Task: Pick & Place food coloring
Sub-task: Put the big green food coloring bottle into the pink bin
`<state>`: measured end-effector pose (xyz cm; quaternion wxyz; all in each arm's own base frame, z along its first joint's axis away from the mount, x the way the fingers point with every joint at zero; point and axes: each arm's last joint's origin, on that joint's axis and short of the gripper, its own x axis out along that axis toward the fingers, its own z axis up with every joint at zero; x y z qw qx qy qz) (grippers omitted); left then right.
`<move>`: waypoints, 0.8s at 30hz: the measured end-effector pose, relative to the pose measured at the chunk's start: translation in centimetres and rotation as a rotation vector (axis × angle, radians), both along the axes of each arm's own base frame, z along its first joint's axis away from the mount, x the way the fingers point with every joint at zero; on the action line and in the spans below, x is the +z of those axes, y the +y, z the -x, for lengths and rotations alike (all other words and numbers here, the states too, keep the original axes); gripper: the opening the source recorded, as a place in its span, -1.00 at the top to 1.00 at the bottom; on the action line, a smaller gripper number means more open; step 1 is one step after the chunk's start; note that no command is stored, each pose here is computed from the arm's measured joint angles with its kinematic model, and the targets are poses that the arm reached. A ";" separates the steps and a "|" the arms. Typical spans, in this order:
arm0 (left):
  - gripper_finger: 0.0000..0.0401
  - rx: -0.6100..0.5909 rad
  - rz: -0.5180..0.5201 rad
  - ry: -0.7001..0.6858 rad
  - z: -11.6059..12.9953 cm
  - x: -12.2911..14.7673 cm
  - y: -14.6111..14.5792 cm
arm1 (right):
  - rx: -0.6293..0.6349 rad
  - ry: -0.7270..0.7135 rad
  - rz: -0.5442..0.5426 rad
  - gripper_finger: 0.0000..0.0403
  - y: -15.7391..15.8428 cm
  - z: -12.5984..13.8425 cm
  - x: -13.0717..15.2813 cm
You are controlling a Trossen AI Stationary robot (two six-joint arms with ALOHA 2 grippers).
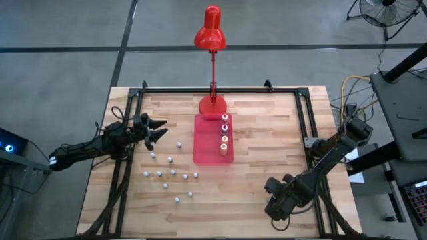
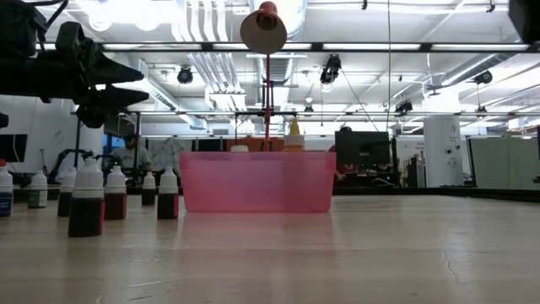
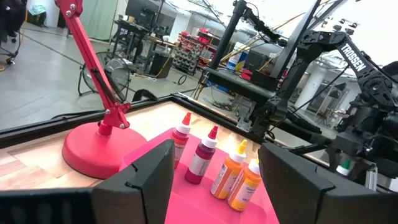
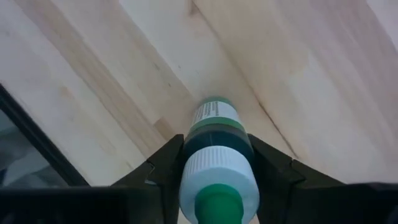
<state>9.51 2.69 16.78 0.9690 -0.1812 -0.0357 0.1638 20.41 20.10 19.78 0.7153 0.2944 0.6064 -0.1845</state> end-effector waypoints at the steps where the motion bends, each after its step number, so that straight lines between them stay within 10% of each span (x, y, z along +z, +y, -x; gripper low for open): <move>1: -0.02 0.000 0.000 0.000 0.0 0.0 0.0 | 0.015 0.005 0.007 0.35 -0.2 -0.2 0.2; 24: -0.02 0.000 0.000 0.000 0.0 0.0 0.0 | 0.579 -0.069 0.226 0.33 -10.6 -7.7 11.2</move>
